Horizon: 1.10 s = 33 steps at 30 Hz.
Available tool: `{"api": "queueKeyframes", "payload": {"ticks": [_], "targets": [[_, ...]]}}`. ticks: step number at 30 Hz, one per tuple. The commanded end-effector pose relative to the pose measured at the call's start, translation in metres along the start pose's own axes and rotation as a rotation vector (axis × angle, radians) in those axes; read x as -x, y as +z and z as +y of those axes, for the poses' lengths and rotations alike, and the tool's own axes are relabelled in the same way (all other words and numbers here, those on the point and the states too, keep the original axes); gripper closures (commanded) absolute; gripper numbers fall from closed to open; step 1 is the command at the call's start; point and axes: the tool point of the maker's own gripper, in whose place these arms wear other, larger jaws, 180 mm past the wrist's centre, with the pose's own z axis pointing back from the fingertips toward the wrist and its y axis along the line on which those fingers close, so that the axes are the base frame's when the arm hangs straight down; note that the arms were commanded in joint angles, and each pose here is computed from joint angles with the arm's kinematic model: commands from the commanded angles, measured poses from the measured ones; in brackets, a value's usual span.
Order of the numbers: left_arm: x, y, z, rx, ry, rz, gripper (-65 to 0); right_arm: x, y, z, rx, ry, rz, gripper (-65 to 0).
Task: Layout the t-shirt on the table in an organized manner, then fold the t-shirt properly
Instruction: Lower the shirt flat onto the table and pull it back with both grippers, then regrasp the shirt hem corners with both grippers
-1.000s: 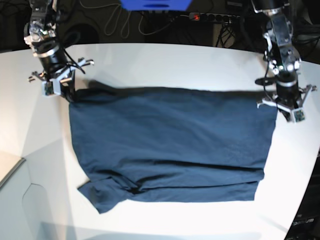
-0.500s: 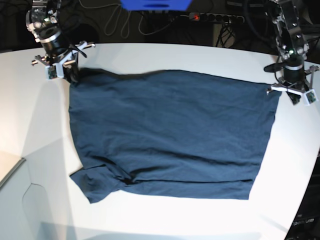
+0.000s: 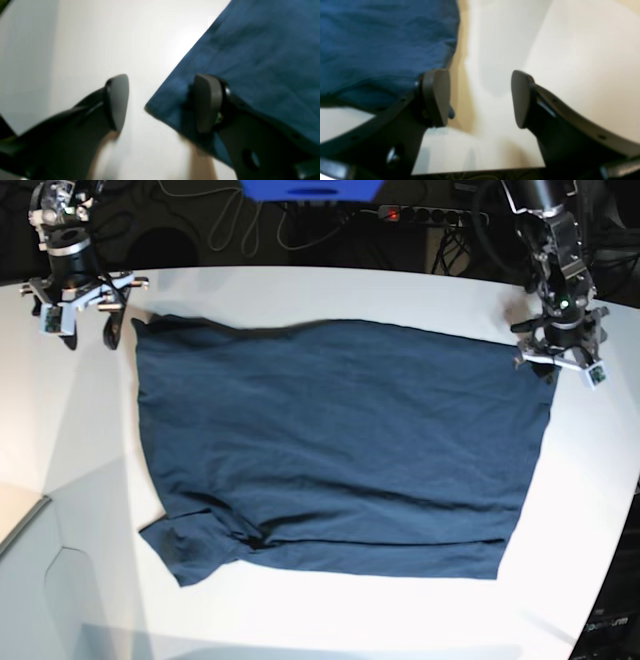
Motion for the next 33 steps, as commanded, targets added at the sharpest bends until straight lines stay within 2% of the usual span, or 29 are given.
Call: {"api": "queueKeyframes", "payload": {"ticks": [1, 4, 8, 10, 14, 16, 19, 22, 25, 30, 33], "targets": [[-0.017, -0.004, 0.002, -0.002, -0.003, -0.050, -39.3, -0.012, 0.003, -0.002, 0.007, -0.007, -0.047, -38.9], [-0.009, -0.010, 0.000, 0.004, -0.016, -0.023, -39.4, -0.009, 0.004, -0.004, 0.025, -0.026, -0.044, -38.9], [0.003, -0.015, -0.019, 0.060, -0.084, 0.016, -37.8, -0.008, 0.002, 0.000, 0.017, -0.037, -0.045, -38.9], [0.014, -0.011, -0.015, 0.057, -0.092, 0.037, -30.4, -0.009, 0.001, 0.004, 0.008, -0.037, -0.047, -38.9], [0.029, -0.004, 0.002, 0.024, -0.082, 0.064, -7.9, -0.012, -0.001, 0.016, -0.044, -0.012, -0.050, -38.9], [0.033, -0.002, 0.014, 0.001, -0.073, 0.072, 0.0, -0.011, -0.004, 0.025, -0.077, -0.002, -0.043, -39.0], [0.033, 0.002, 0.034, -0.043, -0.051, 0.068, -0.8, -0.005, -0.002, 0.038, -0.115, 0.003, -0.027, -40.2], [0.011, 0.010, 0.049, -0.072, -0.043, 0.004, 0.0, 0.000, -0.003, 0.053, -0.159, -0.001, -0.013, -43.0], [-0.011, 0.018, 0.048, -0.068, -0.053, -0.053, 0.0, 0.011, -0.010, 0.064, -0.192, -0.014, 0.011, -42.9], [-0.029, 0.021, 0.044, -0.059, -0.055, -0.100, 0.0, -0.001, -0.030, 0.054, -0.169, -0.019, -0.019, -42.8], [-0.031, 0.020, 0.044, -0.060, -0.059, -0.102, 0.0, -0.026, -0.045, 0.034, -0.120, -0.012, -0.082, -42.8]]}}
